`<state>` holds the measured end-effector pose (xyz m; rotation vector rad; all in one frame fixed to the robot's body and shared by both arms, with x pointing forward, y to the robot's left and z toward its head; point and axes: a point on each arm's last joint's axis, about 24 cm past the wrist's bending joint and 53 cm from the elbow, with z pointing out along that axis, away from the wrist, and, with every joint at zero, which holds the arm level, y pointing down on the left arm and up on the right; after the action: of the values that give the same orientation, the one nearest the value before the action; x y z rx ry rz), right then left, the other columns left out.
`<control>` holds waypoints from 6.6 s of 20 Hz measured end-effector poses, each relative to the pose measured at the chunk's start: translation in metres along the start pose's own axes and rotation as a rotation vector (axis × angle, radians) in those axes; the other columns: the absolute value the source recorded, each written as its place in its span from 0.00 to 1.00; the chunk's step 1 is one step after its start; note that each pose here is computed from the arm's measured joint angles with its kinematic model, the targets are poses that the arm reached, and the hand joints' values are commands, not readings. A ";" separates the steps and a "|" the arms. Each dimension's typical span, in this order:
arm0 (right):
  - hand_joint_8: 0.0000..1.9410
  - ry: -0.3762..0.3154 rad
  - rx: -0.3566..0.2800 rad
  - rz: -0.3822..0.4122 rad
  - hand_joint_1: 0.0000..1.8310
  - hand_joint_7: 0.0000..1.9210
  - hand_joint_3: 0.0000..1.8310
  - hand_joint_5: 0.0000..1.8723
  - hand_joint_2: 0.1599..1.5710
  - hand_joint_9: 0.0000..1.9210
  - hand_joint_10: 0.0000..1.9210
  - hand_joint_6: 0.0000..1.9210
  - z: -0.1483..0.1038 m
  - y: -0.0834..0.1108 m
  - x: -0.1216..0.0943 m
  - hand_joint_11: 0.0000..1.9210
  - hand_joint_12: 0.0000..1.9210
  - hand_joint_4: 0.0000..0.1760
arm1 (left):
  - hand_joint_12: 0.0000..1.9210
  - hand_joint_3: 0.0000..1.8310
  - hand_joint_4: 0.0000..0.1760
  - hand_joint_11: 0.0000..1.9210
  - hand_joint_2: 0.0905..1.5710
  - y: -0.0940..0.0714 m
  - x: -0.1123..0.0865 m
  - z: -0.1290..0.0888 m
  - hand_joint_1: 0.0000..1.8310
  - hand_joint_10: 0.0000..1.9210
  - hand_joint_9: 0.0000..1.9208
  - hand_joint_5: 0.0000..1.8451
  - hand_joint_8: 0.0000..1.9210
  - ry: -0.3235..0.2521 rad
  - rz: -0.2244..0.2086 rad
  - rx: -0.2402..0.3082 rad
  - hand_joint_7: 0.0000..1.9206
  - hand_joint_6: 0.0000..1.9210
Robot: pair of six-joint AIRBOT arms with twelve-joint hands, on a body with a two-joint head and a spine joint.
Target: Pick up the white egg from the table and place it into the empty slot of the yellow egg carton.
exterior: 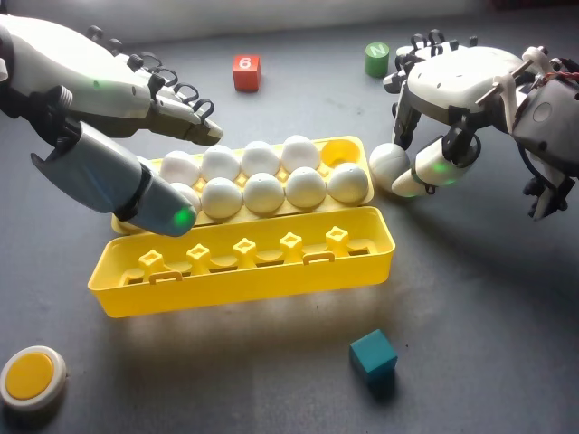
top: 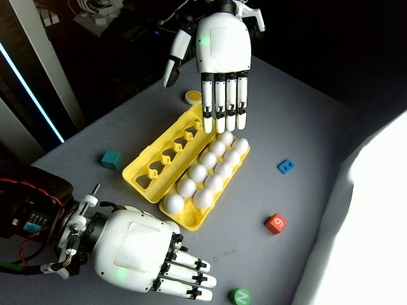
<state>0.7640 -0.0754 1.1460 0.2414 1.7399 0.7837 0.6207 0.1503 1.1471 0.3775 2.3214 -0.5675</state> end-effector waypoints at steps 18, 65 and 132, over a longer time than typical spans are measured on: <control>0.00 -0.035 -0.017 0.025 0.63 0.16 0.00 0.75 0.57 0.00 0.00 0.13 0.002 0.010 -0.020 0.00 0.00 0.10 | 0.06 0.00 0.00 0.00 0.72 0.003 0.000 0.000 0.00 0.00 0.03 0.05 0.00 0.000 -0.004 -0.006 0.04 0.00; 0.00 -0.038 0.015 -0.025 0.63 0.17 0.00 0.78 0.56 0.00 0.00 0.07 0.004 -0.011 -0.007 0.00 0.00 0.71 | 0.07 0.00 0.00 0.00 0.72 0.000 0.000 0.002 0.00 0.00 0.03 0.06 0.00 0.002 0.000 -0.001 0.05 0.00; 0.00 -0.030 -0.105 0.007 0.25 0.03 0.00 0.14 0.52 0.00 0.00 0.00 -0.096 0.042 -0.066 0.00 0.00 0.70 | 0.03 0.00 0.00 0.00 0.72 0.018 -0.006 0.002 0.00 0.00 0.03 0.07 0.00 -0.003 -0.027 -0.030 0.05 0.01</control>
<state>0.6876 -0.1151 1.2354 0.1878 1.6651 0.8694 0.6331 0.1643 1.1449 0.3311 2.3327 -0.5449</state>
